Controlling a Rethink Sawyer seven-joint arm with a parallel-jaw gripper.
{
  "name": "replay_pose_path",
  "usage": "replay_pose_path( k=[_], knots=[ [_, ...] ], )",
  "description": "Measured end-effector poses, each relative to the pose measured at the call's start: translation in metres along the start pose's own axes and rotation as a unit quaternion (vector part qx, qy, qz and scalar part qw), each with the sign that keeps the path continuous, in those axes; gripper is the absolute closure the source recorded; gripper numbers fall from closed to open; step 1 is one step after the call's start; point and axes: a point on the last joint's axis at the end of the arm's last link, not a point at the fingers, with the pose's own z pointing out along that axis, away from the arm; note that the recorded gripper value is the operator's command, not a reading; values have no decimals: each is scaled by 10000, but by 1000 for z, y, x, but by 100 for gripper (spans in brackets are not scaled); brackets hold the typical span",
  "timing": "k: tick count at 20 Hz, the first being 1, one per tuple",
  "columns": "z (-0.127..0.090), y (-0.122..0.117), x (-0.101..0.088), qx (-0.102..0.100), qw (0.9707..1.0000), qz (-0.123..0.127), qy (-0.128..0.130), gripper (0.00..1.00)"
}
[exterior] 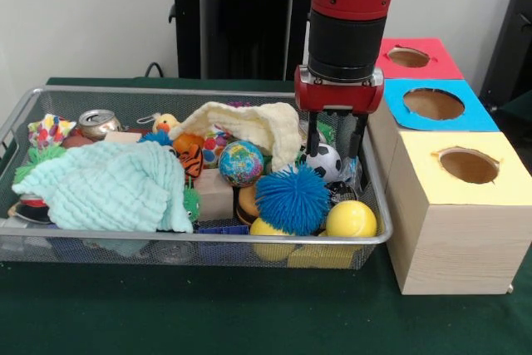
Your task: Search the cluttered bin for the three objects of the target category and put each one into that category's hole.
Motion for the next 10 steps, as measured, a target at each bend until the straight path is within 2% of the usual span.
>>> replay_pose_path(
  k=[10],
  knots=[
    [12, 2, 3, -35, 9999, -1, -110, 0]
  ],
)
